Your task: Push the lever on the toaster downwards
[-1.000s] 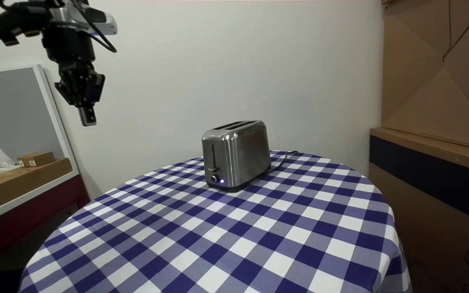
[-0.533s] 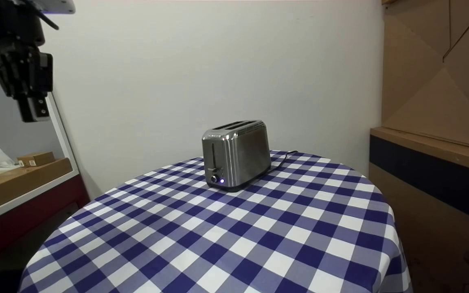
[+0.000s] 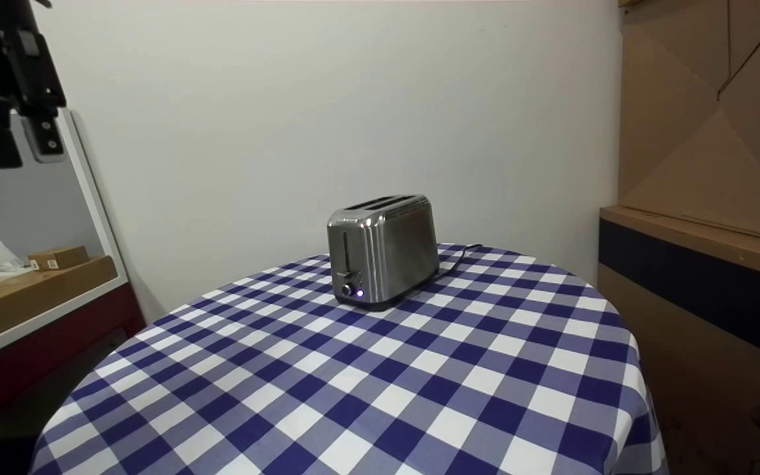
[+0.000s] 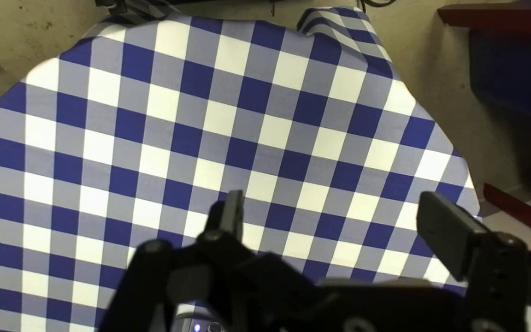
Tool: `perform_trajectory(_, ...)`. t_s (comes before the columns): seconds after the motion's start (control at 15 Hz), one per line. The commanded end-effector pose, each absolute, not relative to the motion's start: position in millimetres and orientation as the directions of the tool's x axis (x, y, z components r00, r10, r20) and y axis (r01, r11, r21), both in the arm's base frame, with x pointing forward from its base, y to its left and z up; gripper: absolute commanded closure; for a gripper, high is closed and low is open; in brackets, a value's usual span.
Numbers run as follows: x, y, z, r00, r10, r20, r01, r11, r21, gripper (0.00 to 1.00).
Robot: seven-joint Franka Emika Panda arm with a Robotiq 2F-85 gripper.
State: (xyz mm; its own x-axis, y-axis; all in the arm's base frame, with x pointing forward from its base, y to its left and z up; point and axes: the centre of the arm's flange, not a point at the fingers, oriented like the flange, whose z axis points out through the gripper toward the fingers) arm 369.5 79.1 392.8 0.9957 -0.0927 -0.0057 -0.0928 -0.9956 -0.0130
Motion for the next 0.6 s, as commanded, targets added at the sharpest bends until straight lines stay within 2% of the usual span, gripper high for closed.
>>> perform_trajectory(0.0,360.6,78.1,404.9,0.994,-0.106,0.014,-0.106,-0.994,-0.022,0.00)
perform_trajectory(0.53,367.2,79.3,401.4,0.995,-0.102,0.015,-0.102,-0.995,-0.016,0.00)
